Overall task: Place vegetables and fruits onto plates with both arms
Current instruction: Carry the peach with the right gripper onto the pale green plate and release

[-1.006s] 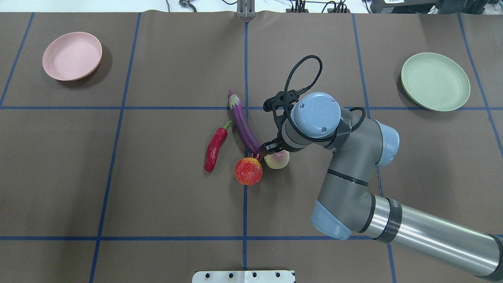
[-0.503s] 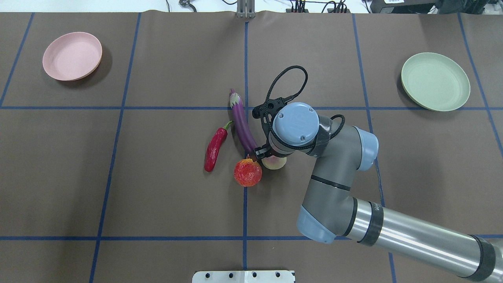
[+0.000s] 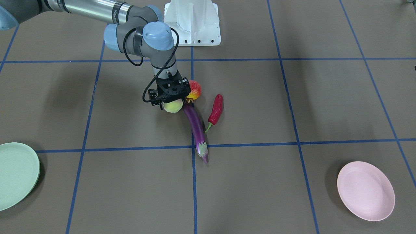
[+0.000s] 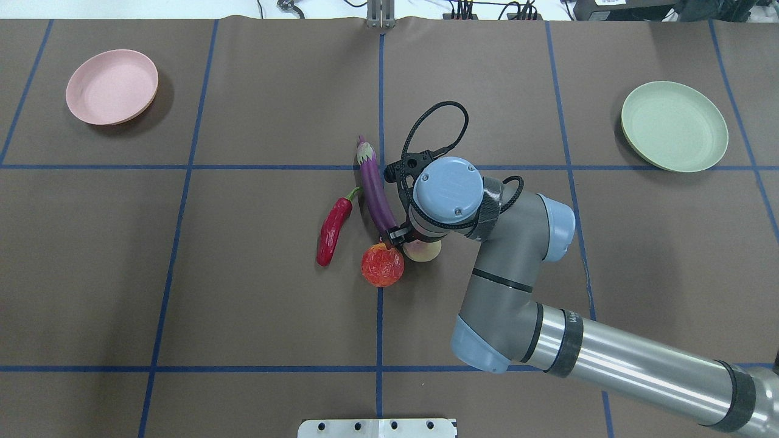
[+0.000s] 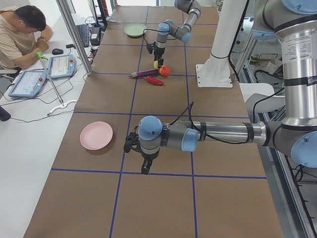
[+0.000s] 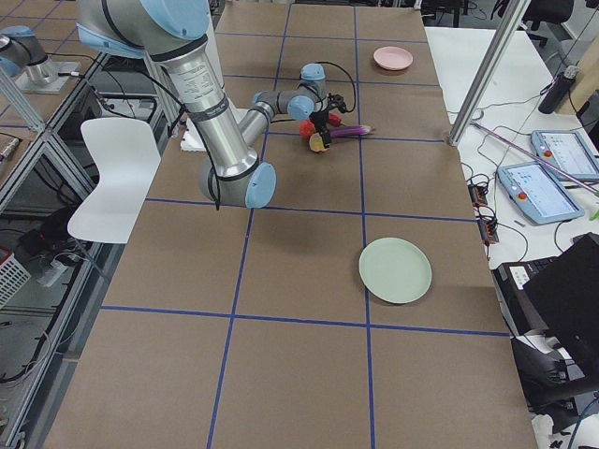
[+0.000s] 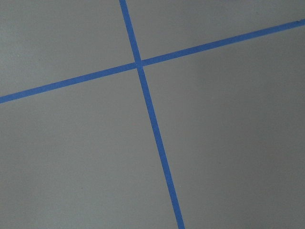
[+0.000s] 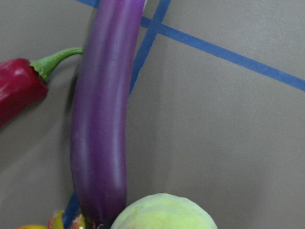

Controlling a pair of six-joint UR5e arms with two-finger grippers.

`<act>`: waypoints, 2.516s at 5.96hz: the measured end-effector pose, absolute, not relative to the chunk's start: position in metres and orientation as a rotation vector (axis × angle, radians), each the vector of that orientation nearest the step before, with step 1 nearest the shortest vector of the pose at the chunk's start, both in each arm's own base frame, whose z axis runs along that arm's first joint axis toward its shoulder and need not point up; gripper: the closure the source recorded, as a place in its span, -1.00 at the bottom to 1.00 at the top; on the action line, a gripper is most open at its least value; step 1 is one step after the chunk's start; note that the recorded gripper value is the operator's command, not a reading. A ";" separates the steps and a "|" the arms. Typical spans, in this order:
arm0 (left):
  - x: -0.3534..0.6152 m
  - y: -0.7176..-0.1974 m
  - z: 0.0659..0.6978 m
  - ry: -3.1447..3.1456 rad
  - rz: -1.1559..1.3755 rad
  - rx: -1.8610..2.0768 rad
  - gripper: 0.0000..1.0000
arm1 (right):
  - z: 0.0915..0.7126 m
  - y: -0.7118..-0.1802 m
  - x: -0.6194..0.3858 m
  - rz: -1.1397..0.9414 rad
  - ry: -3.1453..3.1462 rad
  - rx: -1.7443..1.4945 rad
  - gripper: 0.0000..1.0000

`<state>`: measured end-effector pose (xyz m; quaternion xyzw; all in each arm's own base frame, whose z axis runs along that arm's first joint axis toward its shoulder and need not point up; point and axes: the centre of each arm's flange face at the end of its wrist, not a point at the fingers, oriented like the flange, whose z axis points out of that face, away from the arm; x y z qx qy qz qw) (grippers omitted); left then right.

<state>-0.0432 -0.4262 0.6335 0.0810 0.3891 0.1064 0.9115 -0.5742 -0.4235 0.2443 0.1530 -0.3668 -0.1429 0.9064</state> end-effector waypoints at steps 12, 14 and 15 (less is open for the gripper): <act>-0.043 -0.427 0.632 0.803 0.223 0.171 -1.00 | 0.537 -0.602 -0.156 -0.488 -0.811 0.248 0.16; -0.043 -0.428 0.630 0.803 0.225 0.176 -1.00 | 0.597 -0.609 -0.144 -0.497 -0.821 0.273 -1.00; -0.043 -0.429 0.629 0.803 0.226 0.179 -1.00 | 0.598 -0.610 -0.140 -0.489 -0.820 0.283 -1.00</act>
